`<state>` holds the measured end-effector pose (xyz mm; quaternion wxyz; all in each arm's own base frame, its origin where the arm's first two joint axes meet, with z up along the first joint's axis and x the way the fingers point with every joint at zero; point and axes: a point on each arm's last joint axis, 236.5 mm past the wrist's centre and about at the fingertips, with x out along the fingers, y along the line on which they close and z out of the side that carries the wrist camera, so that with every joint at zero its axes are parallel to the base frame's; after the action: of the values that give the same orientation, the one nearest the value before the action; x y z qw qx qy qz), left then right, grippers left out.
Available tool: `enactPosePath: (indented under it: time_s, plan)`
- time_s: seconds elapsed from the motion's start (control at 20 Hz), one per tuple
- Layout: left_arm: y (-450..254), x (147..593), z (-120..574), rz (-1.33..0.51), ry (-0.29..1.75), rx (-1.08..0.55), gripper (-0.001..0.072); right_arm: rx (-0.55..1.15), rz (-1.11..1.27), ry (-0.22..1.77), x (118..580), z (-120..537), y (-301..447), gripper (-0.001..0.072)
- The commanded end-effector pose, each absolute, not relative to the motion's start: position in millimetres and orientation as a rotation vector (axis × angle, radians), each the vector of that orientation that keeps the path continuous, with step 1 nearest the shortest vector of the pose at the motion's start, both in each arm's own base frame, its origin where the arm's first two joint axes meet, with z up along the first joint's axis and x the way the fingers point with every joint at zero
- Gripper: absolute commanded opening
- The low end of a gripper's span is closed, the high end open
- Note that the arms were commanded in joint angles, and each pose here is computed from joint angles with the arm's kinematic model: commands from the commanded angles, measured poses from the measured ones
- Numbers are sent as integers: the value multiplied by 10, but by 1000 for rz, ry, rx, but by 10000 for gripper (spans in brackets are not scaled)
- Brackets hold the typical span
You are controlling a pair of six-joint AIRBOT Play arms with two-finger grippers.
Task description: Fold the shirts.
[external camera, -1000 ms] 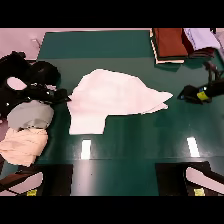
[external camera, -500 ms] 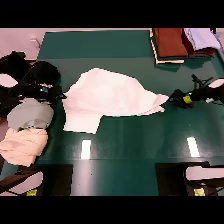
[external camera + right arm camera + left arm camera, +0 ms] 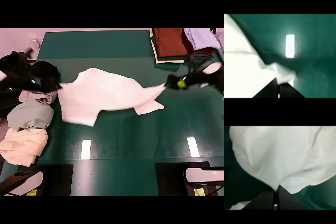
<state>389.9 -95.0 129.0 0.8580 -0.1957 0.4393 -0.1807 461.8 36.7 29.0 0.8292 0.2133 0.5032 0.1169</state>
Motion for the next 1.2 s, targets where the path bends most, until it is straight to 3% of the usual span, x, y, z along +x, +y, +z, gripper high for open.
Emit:
enactPosePath:
  time_s: [0.0,0.15,0.25,0.45,0.6,0.7,0.8,1.0,1.15]
  plan:
    - [-954,3844,2640,-421,608,-317,24,308,313,741,4601,1822,428,12]
    - [-992,3266,4273,-458,221,-195,23,172,324,380,4098,3467,480,12]
    - [-984,2746,5102,-451,9,-108,23,73,281,212,3596,4215,445,12]
    - [-845,1911,6089,-372,-299,-45,23,-14,135,38,2689,4999,261,10]
    - [-806,1788,6280,-358,-377,-51,22,-40,47,-13,2299,5266,122,9]
    - [-780,2002,6141,-352,-319,-74,23,-51,12,41,2335,5209,31,9]
    - [-749,2556,5701,-347,-163,-115,22,-41,24,167,2634,4917,1,9]
    - [-771,3731,3961,-357,381,-203,23,17,41,548,3539,3666,-144,9]
    - [-902,4278,2555,-383,762,-253,24,74,55,866,4028,2410,-211,9]
